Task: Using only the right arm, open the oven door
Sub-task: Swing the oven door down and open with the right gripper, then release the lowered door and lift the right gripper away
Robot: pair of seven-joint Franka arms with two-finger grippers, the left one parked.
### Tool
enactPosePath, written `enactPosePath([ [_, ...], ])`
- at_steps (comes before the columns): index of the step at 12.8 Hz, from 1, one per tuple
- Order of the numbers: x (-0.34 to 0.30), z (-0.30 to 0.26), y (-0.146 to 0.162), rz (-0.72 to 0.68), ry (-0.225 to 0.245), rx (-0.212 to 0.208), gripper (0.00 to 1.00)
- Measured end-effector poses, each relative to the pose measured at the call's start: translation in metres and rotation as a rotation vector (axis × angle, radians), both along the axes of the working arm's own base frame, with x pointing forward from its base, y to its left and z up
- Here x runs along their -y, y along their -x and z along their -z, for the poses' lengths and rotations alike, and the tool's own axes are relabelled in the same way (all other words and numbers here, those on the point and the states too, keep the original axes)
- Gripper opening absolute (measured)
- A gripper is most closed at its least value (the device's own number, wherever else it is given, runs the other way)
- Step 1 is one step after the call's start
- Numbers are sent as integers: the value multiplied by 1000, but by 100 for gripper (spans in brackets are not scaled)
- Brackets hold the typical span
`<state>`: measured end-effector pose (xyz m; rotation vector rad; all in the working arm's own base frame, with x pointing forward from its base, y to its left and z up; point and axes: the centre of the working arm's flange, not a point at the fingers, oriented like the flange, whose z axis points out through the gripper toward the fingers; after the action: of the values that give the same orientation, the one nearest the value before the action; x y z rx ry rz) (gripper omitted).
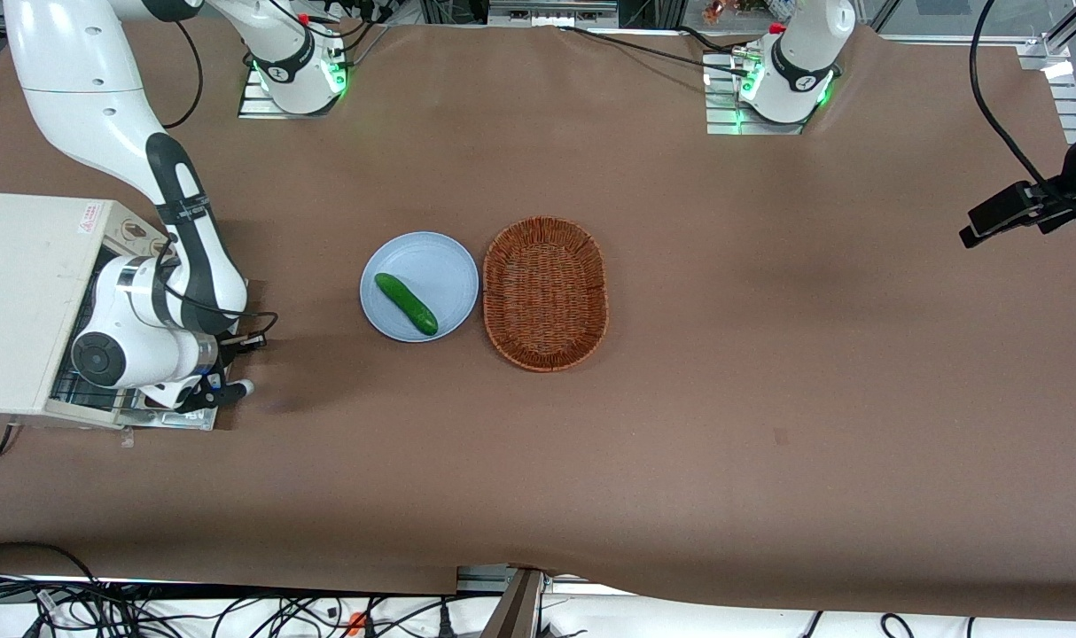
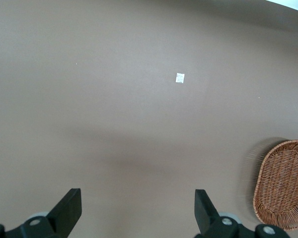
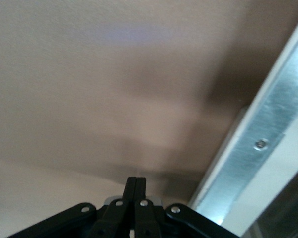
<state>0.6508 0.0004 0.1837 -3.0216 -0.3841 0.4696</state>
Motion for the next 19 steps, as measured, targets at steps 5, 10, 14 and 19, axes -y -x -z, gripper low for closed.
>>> enactPosePath([
  [5,-12,-28,-10,5,1,-28,1],
  [10,-5,-69,-11,17,-3,-53,50],
  [14,9,-107,-14,35,2,-26,74],
  [19,12,-154,-20,39,0,-35,100],
])
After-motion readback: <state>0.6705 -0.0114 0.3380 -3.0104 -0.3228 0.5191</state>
